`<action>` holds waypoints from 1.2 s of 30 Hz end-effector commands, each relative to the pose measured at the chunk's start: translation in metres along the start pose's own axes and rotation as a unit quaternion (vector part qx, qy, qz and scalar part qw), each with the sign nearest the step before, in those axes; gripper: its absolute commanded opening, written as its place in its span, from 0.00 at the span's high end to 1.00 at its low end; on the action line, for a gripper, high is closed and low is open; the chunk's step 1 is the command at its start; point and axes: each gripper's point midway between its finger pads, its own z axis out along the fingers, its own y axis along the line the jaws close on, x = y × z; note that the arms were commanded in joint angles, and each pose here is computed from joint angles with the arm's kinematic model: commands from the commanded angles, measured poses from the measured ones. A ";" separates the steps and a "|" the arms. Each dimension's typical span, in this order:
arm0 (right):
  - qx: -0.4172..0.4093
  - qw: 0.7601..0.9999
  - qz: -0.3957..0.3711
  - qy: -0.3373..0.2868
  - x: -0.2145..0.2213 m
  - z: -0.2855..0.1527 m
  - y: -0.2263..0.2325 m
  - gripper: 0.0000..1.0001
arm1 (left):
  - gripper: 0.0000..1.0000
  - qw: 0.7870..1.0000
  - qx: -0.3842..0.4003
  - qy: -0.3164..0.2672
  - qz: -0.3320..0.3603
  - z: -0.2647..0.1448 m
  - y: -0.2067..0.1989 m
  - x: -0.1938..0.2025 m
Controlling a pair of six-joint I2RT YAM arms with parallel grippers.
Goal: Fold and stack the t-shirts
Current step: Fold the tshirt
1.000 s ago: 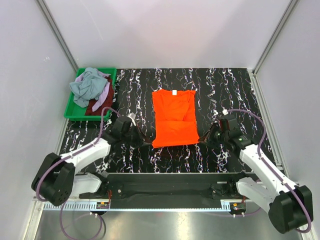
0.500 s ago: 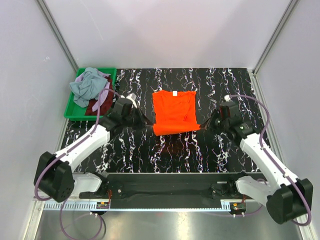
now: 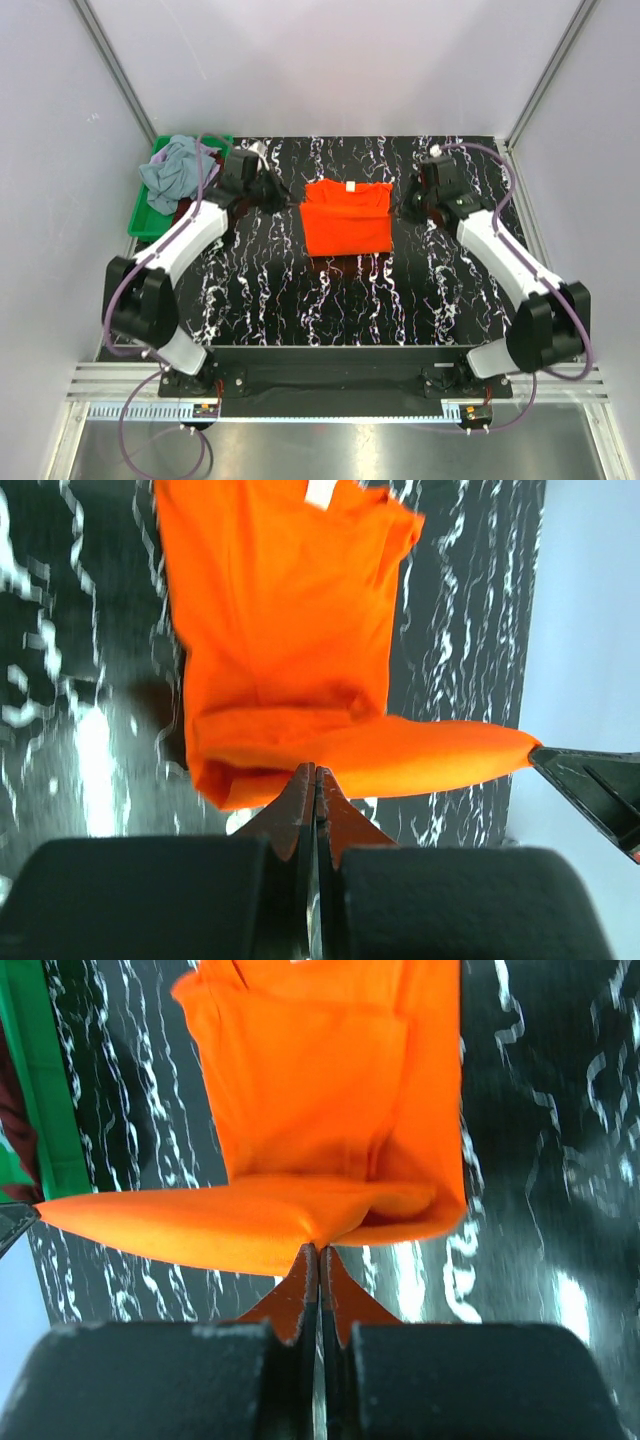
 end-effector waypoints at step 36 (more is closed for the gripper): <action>-0.012 0.997 -0.031 -0.067 -0.144 0.181 -0.004 1.00 | 1.00 0.987 0.106 -0.112 0.050 0.161 0.016 -0.171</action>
